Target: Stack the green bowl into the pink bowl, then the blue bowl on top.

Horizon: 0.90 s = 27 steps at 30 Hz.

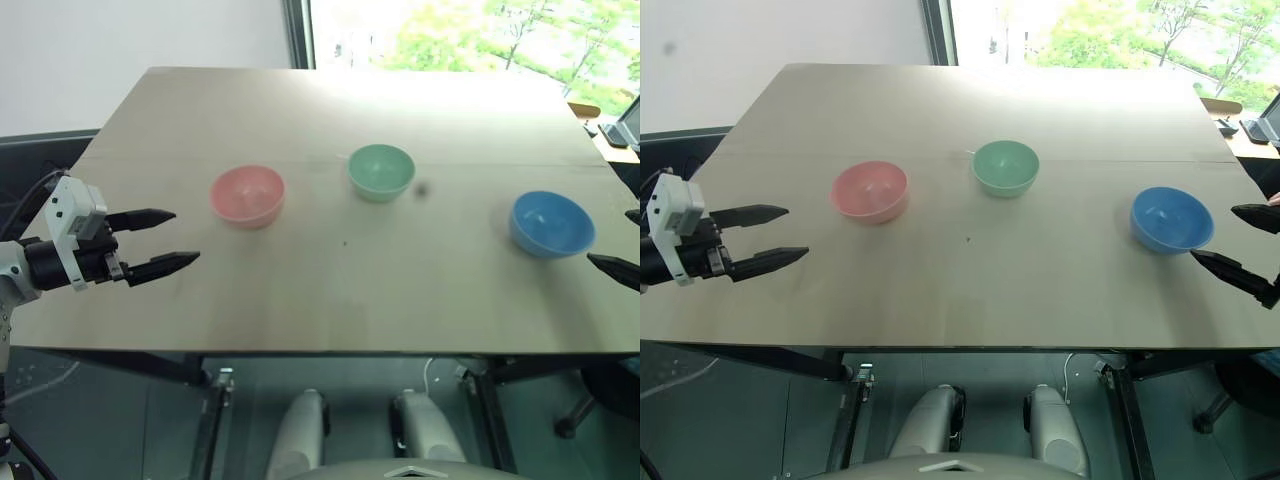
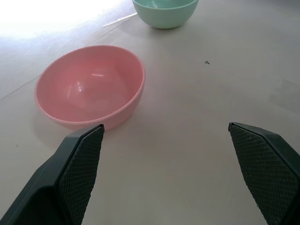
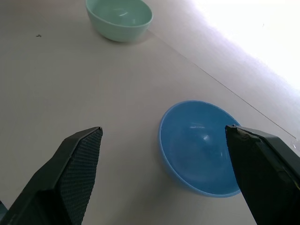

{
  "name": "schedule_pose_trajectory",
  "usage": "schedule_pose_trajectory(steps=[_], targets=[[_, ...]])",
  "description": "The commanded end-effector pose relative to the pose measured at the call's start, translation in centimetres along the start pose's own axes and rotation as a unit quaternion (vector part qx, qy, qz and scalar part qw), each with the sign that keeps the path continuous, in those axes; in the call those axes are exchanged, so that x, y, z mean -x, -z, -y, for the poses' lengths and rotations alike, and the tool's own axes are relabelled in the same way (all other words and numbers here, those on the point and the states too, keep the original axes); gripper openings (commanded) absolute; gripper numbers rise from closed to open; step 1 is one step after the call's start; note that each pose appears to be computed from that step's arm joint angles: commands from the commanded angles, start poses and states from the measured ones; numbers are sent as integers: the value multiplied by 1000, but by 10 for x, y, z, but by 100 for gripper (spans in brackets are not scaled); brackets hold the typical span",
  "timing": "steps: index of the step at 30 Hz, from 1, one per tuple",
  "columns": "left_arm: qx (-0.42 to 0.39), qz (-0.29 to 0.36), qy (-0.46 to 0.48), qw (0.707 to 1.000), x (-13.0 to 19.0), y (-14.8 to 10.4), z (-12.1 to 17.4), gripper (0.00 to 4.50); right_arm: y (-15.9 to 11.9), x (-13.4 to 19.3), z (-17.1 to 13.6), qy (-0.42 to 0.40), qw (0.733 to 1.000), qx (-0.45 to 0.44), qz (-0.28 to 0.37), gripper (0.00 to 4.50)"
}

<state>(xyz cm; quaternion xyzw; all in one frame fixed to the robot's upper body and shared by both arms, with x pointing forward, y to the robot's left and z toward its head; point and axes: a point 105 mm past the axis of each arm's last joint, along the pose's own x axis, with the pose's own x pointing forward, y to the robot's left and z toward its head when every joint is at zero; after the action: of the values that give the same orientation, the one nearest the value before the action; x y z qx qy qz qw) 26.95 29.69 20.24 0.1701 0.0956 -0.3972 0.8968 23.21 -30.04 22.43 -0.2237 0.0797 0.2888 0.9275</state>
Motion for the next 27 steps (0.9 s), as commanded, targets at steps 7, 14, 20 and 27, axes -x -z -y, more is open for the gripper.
schedule_pose_trajectory(steps=[7,14,20,27], targets=[[-27,37,5,999,-10,-24,2,450,-24,0,5,0,999,26,24,440],[-130,-69,-39,988,-55,-27,1,450,-39,-57,-32,-101,989,21,107,440],[-177,-159,-81,968,-93,-16,-16,450,-53,-106,-77,-209,964,49,154,440],[-205,-209,-46,955,-126,-1,-11,450,-70,-133,-90,-235,950,77,190,440]])
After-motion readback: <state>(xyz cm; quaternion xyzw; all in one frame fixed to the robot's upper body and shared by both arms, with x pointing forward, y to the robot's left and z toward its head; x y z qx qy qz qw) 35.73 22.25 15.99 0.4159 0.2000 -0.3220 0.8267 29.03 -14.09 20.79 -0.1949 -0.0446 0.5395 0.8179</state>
